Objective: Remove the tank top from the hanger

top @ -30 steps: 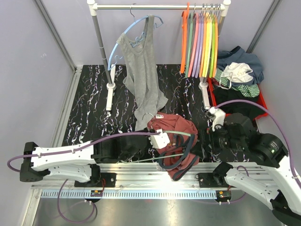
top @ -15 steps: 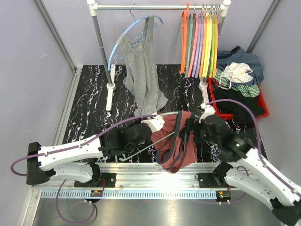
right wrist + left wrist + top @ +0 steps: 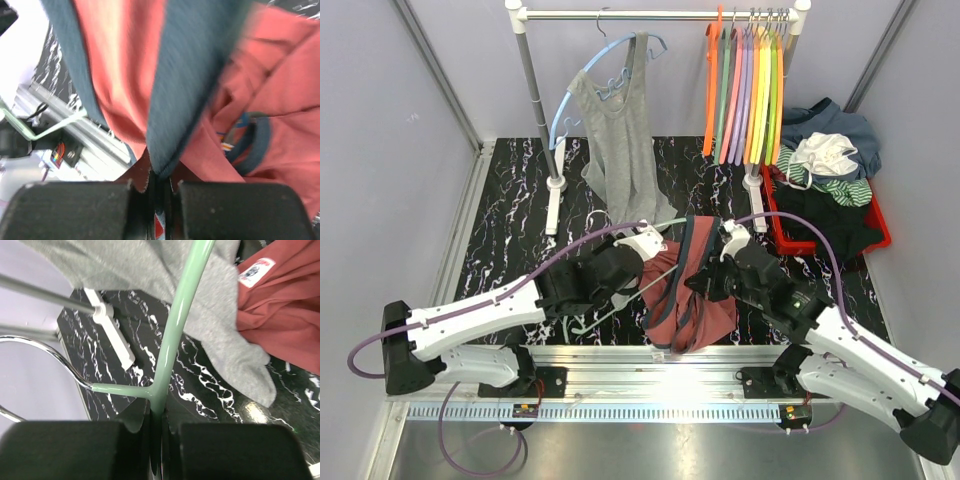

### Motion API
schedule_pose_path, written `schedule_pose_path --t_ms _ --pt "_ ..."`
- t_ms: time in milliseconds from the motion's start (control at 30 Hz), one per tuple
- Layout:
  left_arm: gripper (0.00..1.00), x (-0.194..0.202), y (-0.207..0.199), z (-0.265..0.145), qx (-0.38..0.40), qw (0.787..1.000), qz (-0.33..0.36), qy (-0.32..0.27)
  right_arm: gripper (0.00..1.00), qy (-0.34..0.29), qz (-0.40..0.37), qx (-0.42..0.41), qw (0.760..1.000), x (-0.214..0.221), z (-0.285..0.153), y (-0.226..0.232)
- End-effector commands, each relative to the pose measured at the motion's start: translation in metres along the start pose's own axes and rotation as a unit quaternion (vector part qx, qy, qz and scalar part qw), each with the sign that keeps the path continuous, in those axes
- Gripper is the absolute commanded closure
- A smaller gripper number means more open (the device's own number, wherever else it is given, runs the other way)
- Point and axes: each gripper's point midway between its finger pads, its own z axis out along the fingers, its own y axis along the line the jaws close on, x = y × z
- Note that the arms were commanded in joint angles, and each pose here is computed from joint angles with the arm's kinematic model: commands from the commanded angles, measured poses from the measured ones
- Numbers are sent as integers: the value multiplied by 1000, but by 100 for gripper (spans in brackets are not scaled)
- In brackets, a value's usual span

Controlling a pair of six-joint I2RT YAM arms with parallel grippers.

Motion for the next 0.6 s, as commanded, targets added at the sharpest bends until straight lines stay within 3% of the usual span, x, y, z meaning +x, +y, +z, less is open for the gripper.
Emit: schedule_pose_path --t_ms 0,167,200,267,333,400,500,567 --pt "100 -19 27 1 -53 994 -90 -16 100 -41 5 32 999 -18 -13 -6" --pt "100 -2 16 4 -31 996 -82 4 100 -138 43 132 981 -59 -53 -33" --pt "100 3 12 4 -24 997 -78 11 100 -194 60 165 965 -77 -71 -45" --pt "100 13 1 4 8 998 -61 25 100 -244 87 193 946 -93 -89 -55" --pt "100 19 -12 0 40 996 -74 36 100 -317 147 261 900 -112 -116 -78" --pt "100 31 -18 -3 62 995 -61 54 100 -328 154 350 864 -107 -133 -106" --pt "100 41 -14 -11 62 994 -61 67 100 -325 151 382 852 -111 -136 -110" --pt "100 43 3 -18 32 995 -76 62 100 -313 134 390 856 -112 -128 -109"
